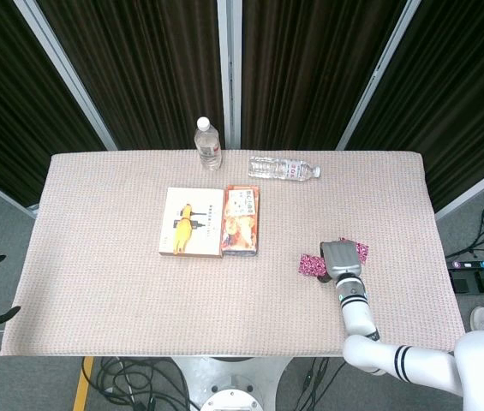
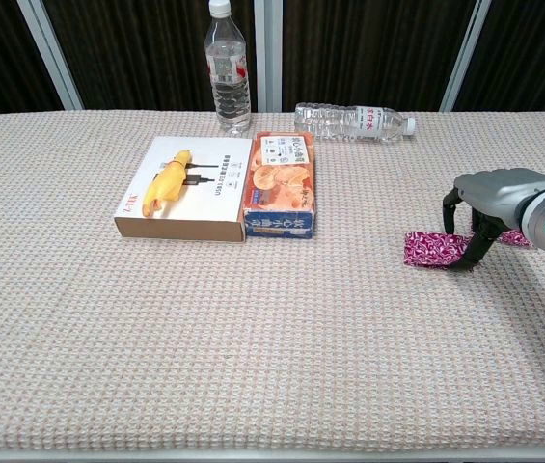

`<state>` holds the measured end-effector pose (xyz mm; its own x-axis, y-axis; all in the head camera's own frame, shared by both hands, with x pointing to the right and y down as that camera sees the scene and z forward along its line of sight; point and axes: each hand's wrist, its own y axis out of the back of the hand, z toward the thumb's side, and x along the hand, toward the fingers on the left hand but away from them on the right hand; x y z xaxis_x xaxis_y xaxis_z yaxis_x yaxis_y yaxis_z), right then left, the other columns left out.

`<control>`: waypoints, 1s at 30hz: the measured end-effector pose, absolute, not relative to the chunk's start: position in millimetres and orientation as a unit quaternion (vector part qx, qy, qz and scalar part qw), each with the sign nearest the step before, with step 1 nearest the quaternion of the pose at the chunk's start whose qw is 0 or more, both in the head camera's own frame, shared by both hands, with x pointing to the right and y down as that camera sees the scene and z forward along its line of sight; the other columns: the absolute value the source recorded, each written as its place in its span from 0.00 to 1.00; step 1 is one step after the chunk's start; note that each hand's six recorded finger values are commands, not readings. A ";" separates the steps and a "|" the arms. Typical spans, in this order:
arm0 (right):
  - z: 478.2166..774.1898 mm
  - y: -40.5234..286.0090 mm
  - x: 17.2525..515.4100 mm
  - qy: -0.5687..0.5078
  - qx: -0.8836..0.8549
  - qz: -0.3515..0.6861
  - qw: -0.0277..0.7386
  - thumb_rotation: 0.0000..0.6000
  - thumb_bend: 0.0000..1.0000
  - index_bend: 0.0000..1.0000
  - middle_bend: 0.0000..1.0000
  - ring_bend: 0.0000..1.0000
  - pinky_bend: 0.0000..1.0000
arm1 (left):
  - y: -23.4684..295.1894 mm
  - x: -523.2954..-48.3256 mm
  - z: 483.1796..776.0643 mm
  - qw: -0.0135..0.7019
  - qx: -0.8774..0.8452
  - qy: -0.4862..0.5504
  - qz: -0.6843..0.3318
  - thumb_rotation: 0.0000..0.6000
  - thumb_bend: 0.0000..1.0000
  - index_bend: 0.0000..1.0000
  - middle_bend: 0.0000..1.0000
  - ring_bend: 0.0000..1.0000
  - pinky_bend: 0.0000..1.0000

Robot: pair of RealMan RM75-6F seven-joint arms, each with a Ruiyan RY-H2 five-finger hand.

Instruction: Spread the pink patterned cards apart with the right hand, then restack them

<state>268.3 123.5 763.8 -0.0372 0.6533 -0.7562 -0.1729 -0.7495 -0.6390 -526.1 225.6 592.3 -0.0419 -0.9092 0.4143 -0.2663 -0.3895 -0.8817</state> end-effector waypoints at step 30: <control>767.5 123.2 259.9 -0.183 -0.631 0.694 0.295 0.79 0.02 0.42 1.00 1.00 1.00 | 226.2 -527.8 591.1 0.292 -0.627 0.469 -0.550 1.00 0.04 0.21 0.22 0.09 0.27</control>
